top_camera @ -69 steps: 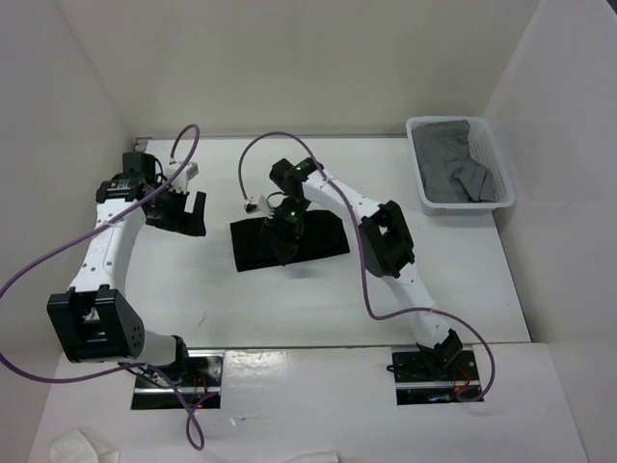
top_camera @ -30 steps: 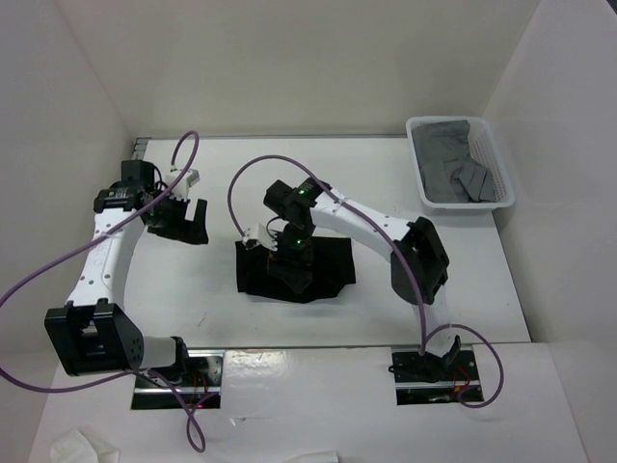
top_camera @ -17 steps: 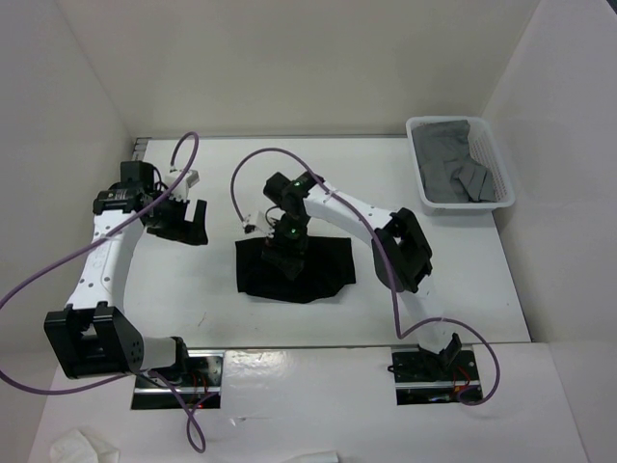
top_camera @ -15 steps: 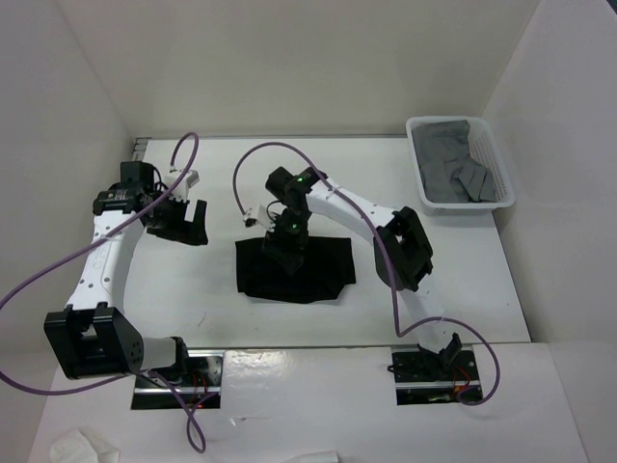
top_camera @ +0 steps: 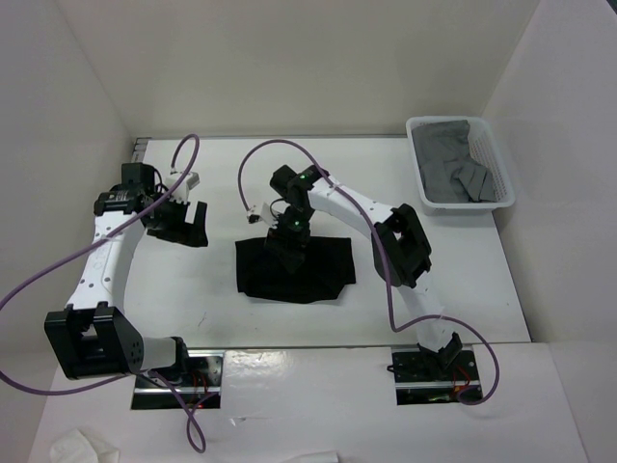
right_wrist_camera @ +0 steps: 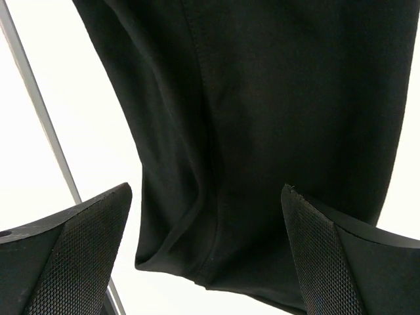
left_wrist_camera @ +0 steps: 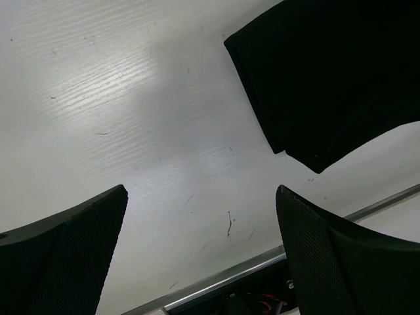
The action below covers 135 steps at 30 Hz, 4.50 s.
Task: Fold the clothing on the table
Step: Fold the skirt
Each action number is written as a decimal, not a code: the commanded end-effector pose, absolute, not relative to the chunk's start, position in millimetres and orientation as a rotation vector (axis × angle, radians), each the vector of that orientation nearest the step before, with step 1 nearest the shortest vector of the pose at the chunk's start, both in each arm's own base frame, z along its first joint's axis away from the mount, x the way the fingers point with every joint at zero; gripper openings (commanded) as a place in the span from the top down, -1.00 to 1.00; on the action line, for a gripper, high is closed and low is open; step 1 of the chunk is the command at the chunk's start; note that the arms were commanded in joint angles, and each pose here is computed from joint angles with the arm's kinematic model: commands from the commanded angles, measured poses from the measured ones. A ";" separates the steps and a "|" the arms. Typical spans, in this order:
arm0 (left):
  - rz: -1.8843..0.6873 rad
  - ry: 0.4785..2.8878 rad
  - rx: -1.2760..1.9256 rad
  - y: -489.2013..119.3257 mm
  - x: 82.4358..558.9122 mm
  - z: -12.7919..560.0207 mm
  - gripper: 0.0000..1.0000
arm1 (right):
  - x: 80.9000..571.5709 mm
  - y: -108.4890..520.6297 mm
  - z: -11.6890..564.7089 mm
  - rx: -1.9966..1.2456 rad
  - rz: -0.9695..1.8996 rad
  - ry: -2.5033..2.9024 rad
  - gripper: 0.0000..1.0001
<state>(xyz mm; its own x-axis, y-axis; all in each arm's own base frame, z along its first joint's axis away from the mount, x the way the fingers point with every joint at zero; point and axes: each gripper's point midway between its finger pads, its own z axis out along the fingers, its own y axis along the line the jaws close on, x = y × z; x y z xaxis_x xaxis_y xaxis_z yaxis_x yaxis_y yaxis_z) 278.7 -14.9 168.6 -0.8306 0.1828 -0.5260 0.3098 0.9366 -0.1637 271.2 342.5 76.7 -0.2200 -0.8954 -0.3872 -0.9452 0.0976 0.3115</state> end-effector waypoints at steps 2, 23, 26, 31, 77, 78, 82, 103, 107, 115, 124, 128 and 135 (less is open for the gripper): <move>-0.319 2.546 0.378 -13.8 276.5 170.7 -0.99 | 263.8 344.8 82.7 -1.908 0.840 2.232 -0.97; -0.329 2.553 0.413 -15.2 270.4 166.0 -0.99 | 199.7 336.7 64.8 -2.149 0.949 2.243 -0.97; -0.329 2.553 0.413 -15.2 270.4 166.0 -0.99 | 175.7 334.0 57.1 -2.231 0.956 2.240 -0.97; -0.355 2.551 0.428 -18.5 268.4 166.2 -0.99 | 144.8 332.9 51.9 -2.351 0.942 2.204 -0.97; -0.324 2.511 0.408 -22.7 295.3 171.4 -0.99 | 279.3 229.0 59.7 -1.426 0.260 2.513 -0.87; -0.321 2.509 0.419 -22.4 295.4 171.3 -0.99 | 276.9 224.8 52.9 -1.411 0.270 2.548 -0.87; -0.307 2.513 0.416 -20.5 295.8 168.5 -0.99 | 281.9 224.5 42.0 -1.400 0.268 2.555 -0.85; -0.276 2.552 0.439 -13.3 308.3 149.3 -0.99 | 353.9 228.8 -1.0 -1.141 0.266 2.699 -0.96; -0.277 2.561 0.450 -12.7 311.3 146.2 -0.99 | 375.5 213.0 -1.2 -1.028 0.190 2.718 -0.93; -0.347 2.549 0.462 -20.6 321.7 147.0 -0.99 | 409.4 215.5 4.3 -0.917 0.173 2.698 -0.93; -0.462 2.537 0.548 -53.6 318.6 144.2 -0.99 | 445.7 229.2 11.4 -0.802 0.144 2.666 -0.93; -0.516 2.553 0.600 -84.4 317.5 133.4 -0.99 | 465.4 240.1 27.4 -0.764 0.160 2.623 -0.93; -0.557 2.606 0.787 -138.1 312.7 102.8 -0.99 | 475.5 239.2 17.2 -0.696 0.115 2.648 -0.93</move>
